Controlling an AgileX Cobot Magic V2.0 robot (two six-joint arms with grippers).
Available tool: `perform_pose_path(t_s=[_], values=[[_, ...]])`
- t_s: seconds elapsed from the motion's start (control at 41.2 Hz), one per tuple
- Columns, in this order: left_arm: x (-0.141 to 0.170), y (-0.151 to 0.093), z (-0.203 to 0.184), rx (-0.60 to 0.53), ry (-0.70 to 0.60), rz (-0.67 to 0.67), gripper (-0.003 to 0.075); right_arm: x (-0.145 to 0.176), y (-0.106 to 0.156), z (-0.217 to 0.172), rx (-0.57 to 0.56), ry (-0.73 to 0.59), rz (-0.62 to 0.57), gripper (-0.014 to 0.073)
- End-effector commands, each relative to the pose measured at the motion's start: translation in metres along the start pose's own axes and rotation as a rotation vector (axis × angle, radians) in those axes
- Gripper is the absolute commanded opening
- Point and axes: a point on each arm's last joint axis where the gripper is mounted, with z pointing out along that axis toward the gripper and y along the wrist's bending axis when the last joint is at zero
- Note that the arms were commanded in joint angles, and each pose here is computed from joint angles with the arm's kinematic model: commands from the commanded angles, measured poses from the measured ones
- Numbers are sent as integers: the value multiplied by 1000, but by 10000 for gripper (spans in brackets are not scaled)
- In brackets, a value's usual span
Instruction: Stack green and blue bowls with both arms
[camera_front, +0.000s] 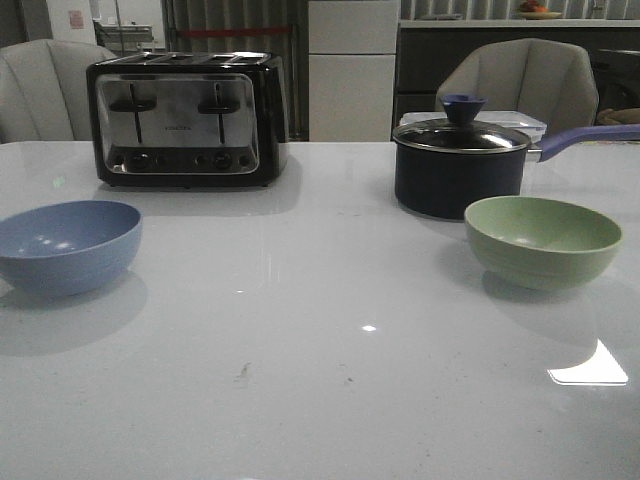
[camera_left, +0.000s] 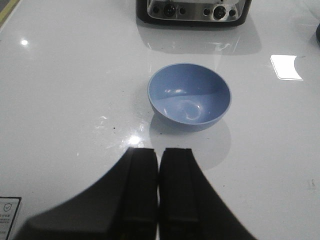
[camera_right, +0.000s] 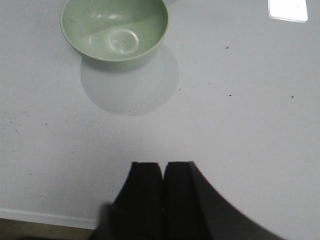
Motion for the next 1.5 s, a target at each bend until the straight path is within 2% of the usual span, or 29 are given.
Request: perform_pose_path(t_s=[0.0, 0.073, 0.121, 0.194, 0.412, 0.582, 0.728, 0.946, 1.213, 1.479], values=[[-14, 0, -3, -1, -90, 7, 287, -15, -1, 0, 10, -59, -9, 304], [-15, 0, -3, -2, -97, 14, 412, -16, -1, 7, 8, -38, -8, 449], [-15, 0, -3, -2, -98, 19, 480, -17, -1, 11, 6, -26, -4, 504], [-15, 0, -3, -3, -101, 35, 527, -20, 0, 16, 0, -8, 12, 526], [-15, -1, -3, 9, -101, 34, 527, -48, -6, 42, 10, 47, 62, 519], [-15, -11, -4, 102, -106, 88, 527, -72, -22, 68, 27, 100, 159, 519], [-16, -18, -4, 156, -117, 139, 527, -97, -27, 99, -13, 148, 180, 519], [-16, -19, -5, 172, -119, 146, 527, -126, -27, 150, -112, 219, 198, 519], [-15, -19, -5, 172, -117, 146, 527, -142, -33, 209, -123, 283, 206, 519], [-15, -19, -5, 172, -117, 146, 527, -143, -35, 240, -140, 348, 199, 516]])
